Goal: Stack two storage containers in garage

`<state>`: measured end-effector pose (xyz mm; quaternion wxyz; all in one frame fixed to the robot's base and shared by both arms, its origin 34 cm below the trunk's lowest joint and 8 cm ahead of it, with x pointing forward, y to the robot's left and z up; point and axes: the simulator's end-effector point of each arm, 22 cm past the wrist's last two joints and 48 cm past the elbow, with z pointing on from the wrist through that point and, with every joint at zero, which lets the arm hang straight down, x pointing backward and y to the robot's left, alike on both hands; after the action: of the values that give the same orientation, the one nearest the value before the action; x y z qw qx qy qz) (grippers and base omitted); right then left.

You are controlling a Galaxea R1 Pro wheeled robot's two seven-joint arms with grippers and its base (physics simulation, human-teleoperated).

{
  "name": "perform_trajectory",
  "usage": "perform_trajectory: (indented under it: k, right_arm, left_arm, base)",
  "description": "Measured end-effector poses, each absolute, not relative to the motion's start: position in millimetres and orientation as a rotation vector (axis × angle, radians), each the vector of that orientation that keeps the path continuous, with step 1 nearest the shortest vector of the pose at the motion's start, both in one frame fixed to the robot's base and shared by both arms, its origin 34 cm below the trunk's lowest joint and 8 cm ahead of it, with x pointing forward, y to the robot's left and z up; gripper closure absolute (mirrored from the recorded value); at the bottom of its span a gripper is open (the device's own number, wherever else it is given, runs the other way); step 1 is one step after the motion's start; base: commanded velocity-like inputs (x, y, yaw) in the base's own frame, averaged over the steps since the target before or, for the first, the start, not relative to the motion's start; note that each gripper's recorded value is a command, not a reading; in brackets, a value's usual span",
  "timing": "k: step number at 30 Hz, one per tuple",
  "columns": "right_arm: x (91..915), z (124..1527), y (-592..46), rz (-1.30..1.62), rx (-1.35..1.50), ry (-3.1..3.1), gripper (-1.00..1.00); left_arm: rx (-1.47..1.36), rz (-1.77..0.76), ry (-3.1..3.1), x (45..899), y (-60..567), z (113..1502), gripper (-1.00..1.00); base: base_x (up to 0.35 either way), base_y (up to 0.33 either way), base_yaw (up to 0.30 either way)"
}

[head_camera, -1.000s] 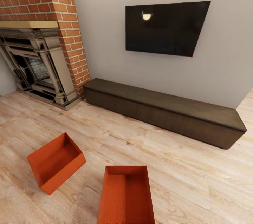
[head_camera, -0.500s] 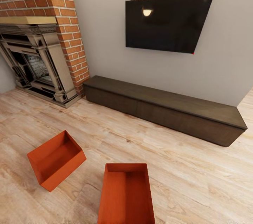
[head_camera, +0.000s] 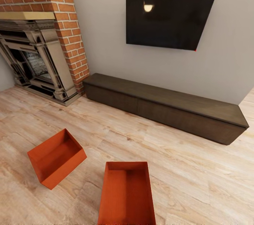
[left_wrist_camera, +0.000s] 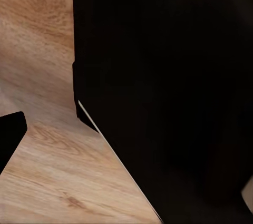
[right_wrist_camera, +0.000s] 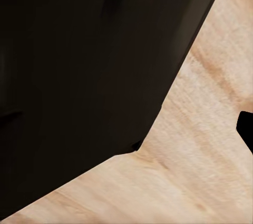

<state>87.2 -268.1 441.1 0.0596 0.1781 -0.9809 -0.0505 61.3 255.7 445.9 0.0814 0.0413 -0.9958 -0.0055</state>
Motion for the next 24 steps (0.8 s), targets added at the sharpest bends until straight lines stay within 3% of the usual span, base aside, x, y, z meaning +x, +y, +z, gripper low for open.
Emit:
perform_trajectory:
  k: [24]
  right_arm:
    - [72,443,-267,-0.163,0.530,-2.932,-1.00]
  left_arm:
    - [0.122,-0.018,-2.937,47,256,449,-1.00]
  base:
    - [0.000,0.000,0.000]
